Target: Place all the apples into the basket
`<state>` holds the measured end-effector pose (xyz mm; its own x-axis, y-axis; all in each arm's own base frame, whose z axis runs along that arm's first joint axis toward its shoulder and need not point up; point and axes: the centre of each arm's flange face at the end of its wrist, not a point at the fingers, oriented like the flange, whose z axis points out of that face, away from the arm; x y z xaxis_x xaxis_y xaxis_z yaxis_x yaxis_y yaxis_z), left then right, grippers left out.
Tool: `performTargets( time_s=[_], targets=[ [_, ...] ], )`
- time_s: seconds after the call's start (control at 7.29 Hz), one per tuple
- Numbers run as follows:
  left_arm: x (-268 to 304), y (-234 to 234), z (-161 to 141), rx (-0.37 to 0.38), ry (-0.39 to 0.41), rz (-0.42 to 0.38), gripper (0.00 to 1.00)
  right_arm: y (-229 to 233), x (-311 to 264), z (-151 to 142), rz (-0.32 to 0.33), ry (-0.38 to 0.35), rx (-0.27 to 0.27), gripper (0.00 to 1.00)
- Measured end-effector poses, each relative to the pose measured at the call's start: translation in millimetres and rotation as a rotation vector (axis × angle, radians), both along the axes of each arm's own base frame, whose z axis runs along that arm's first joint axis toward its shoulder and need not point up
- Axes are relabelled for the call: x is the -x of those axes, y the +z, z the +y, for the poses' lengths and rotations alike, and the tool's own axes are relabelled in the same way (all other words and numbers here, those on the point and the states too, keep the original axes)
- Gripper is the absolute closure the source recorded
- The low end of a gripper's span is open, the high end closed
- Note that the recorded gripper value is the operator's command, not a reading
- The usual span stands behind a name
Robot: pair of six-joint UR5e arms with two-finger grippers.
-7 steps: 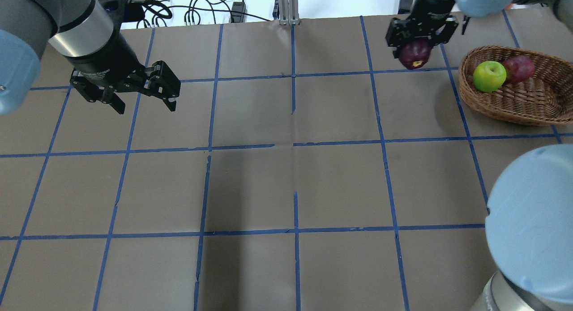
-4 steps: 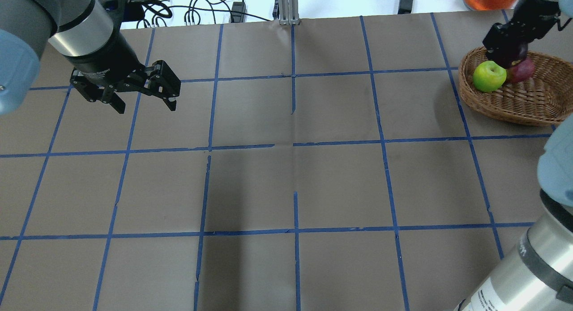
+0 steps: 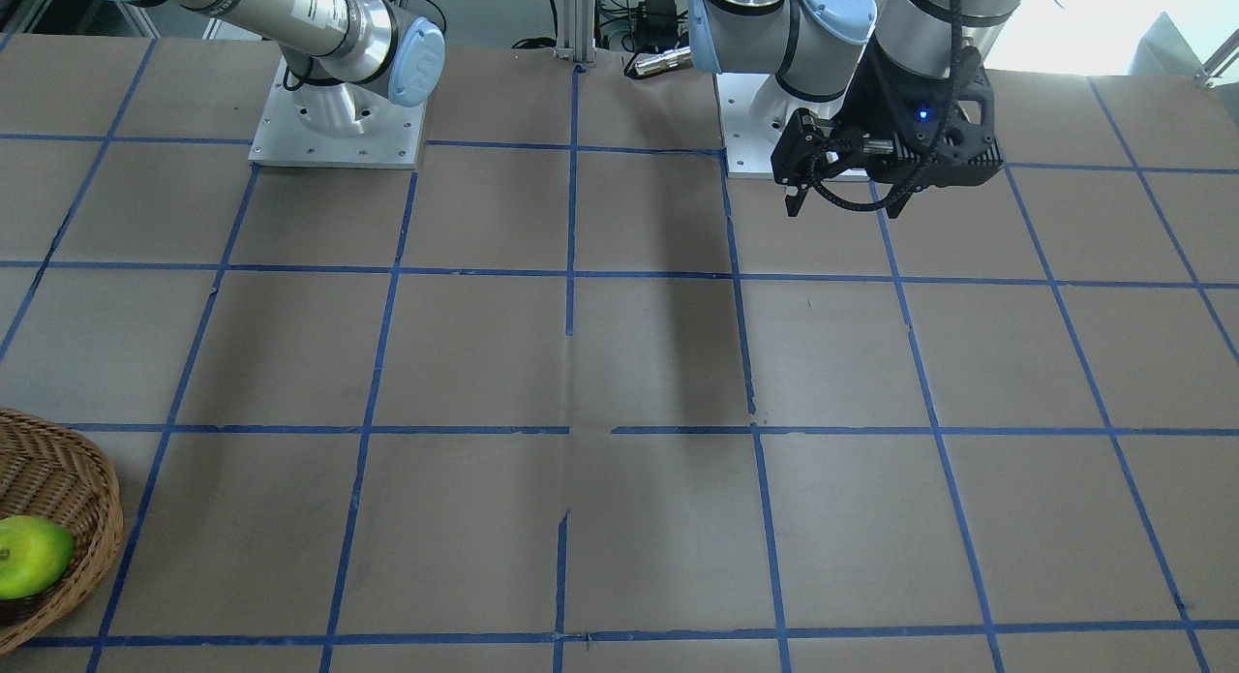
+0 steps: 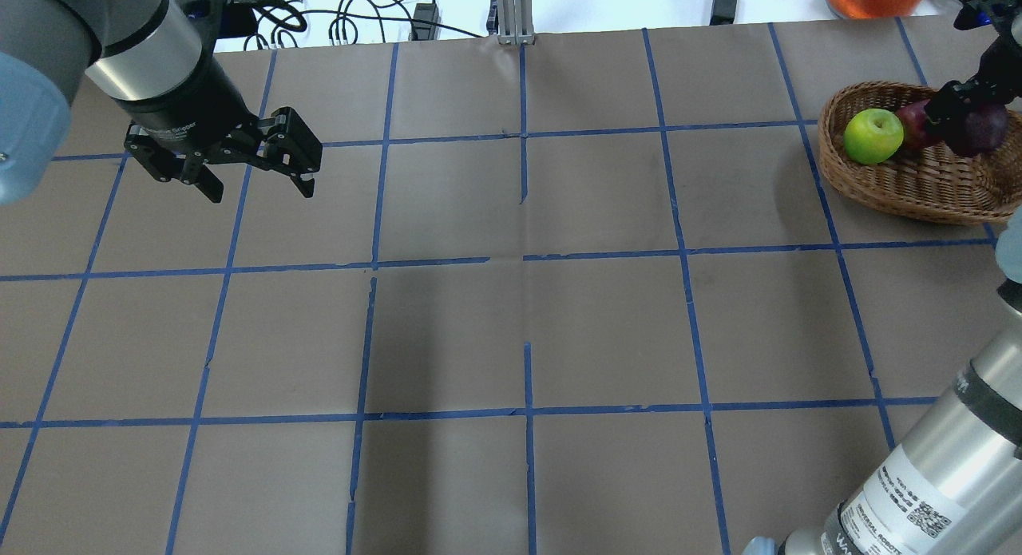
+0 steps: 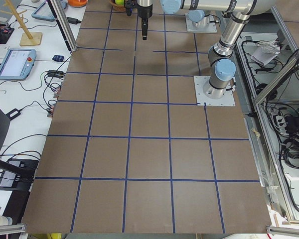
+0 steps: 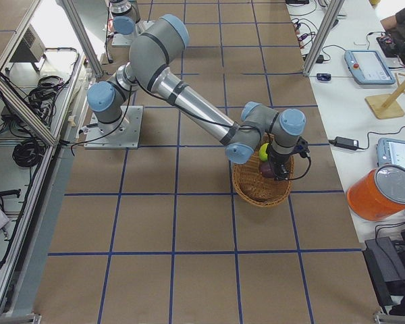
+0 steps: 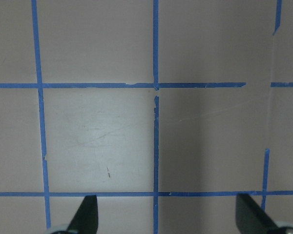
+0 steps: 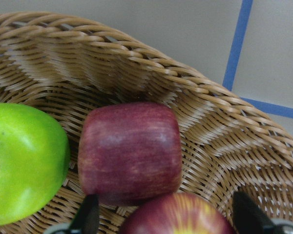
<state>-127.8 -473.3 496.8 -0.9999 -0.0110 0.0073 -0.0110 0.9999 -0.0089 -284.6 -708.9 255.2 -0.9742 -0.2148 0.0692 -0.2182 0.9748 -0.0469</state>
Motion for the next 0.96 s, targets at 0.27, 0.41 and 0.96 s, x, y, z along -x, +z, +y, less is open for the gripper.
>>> performTargets(
  time_s=[0.27,0.41,0.96],
  targets=[
    [0,1,1,0.001,0.0,-0.001,0.0,32,-17,7,-0.019,0.012,-0.036,0.0],
    [0,1,1,0.001,0.0,-0.001,0.0,71,-49,8,-0.018,0.03,-0.041,0.0],
    [1,1,2,0.002,0.0,-0.001,0.0,194,-348,40,-0.038,-0.078,-0.075,0.0]
  ],
)
